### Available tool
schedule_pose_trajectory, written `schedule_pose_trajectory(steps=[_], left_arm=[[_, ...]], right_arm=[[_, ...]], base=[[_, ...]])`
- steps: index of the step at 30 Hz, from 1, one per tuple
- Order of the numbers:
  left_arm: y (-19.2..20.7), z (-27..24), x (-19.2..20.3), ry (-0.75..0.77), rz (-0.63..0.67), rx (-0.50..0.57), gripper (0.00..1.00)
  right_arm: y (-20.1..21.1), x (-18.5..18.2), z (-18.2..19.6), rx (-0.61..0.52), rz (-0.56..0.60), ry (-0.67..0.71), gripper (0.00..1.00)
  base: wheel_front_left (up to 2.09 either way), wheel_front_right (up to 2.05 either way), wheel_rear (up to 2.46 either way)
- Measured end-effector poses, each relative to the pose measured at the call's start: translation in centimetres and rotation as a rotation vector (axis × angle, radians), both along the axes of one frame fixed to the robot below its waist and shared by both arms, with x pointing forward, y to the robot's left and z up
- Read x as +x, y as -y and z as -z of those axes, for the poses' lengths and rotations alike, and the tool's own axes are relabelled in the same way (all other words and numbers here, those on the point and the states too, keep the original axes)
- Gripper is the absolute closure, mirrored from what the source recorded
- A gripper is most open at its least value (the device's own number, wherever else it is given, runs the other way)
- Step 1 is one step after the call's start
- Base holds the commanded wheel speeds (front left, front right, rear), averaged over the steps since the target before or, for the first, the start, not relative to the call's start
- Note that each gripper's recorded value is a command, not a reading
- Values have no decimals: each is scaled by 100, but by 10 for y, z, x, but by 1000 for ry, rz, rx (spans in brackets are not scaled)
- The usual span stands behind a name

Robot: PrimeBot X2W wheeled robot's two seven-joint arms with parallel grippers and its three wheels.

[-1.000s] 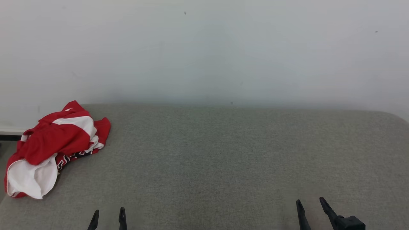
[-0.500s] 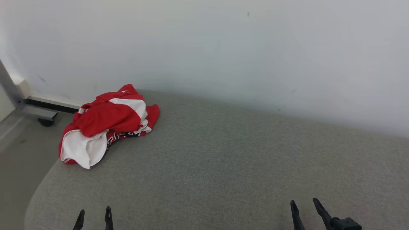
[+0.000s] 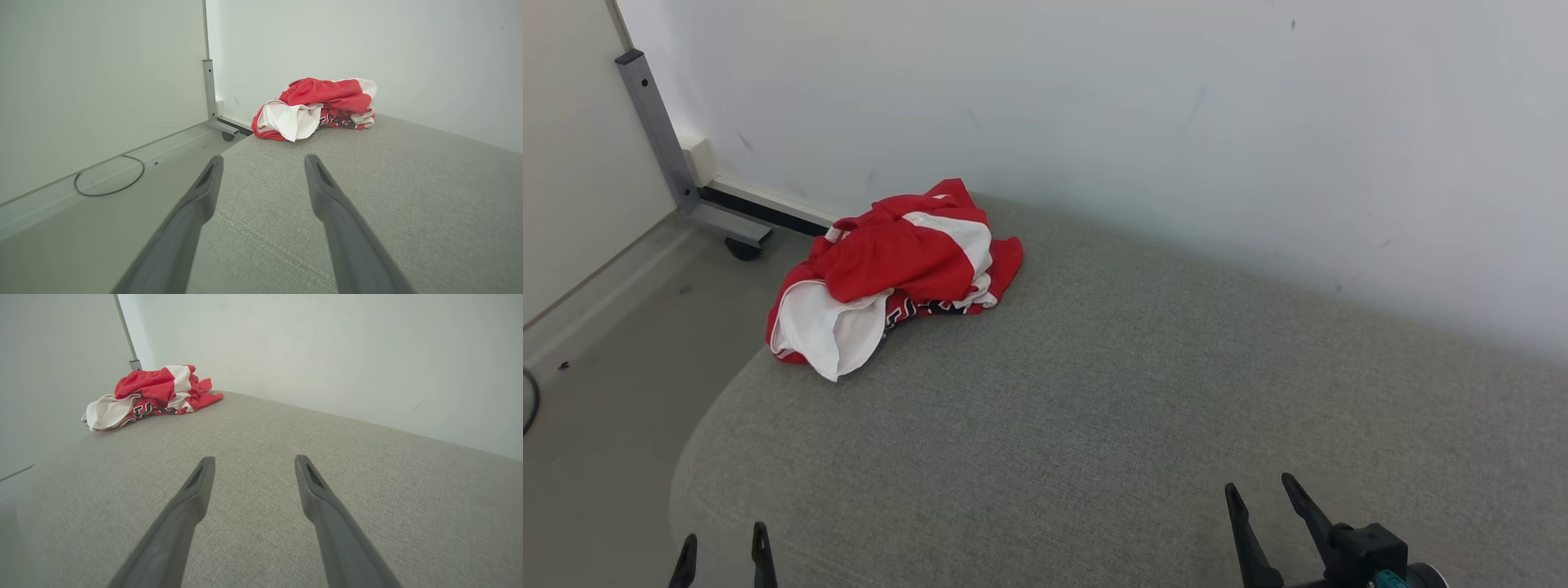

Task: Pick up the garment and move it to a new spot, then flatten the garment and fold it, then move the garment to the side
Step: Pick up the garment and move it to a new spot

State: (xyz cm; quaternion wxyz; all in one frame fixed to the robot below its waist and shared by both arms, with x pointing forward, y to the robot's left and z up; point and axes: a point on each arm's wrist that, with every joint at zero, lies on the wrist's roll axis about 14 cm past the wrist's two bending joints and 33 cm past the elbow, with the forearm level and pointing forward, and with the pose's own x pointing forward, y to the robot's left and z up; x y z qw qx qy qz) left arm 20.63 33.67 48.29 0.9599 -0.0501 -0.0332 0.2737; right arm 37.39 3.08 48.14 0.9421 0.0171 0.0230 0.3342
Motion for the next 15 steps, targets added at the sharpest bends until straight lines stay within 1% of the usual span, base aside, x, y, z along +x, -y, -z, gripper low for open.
schedule_pose_trajectory(steps=[4,15], left_arm=[[-5,4,-7,-9,-32,-13,0],[-3,16,-10,-35,-50,-53,0]], right_arm=[[-7,2,4,-4,-19,-11,0],[-11,4,8,-3,-28,-23,0]], base=[[0,0,0],[0,0,0]])
